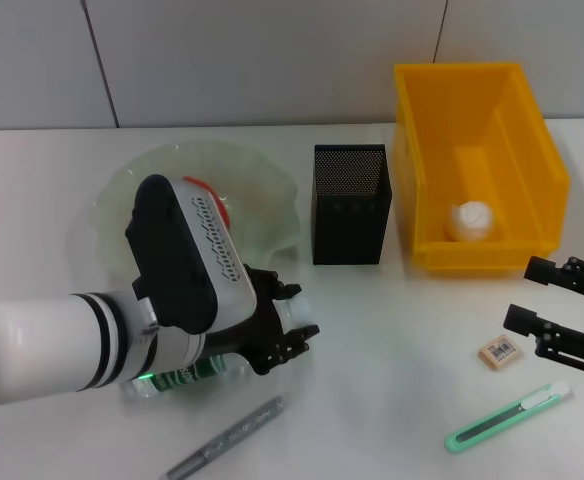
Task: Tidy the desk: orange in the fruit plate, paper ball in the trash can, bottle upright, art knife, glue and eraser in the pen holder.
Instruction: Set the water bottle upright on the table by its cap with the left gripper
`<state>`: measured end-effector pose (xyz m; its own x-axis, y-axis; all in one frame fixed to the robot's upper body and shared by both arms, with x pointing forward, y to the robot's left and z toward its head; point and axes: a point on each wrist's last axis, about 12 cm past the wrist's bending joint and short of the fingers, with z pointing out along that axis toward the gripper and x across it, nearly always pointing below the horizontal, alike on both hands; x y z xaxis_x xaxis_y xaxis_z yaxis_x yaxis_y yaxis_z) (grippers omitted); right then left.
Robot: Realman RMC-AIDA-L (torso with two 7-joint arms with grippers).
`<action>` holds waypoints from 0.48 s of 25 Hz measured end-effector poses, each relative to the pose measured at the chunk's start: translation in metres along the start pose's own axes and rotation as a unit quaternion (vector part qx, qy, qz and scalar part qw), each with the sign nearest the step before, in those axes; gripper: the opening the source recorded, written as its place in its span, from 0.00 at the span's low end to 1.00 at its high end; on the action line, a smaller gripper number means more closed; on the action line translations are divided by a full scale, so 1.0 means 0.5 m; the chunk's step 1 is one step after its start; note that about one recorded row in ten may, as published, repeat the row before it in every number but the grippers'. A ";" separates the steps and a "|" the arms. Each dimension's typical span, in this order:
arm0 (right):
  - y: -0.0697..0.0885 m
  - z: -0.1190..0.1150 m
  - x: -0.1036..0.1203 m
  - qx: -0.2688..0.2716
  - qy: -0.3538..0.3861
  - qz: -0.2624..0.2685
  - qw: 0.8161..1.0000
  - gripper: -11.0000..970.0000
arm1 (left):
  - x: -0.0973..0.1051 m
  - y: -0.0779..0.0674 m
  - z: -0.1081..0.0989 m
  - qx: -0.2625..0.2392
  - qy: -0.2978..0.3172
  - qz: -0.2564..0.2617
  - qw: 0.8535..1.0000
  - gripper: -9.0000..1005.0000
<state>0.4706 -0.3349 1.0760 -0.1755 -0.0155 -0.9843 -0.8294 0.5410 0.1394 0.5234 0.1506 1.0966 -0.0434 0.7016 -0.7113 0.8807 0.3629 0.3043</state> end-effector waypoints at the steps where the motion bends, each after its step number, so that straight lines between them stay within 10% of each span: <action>1: 0.000 0.000 0.000 0.000 -0.001 0.000 1.000 0.73 | 0.000 0.000 0.000 0.000 0.000 0.000 1.000 0.46; 12: 0.000 -0.001 -0.002 0.001 -0.006 -0.003 1.000 0.73 | -0.013 0.004 -0.029 -0.022 -0.021 -0.025 0.999 0.45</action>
<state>0.4703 -0.3354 1.0772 -0.1642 -0.0084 -0.9864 -0.8292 0.5427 0.1335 0.5188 0.1556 1.1109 -0.0657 0.6568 -0.7512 0.8561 0.4238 0.2957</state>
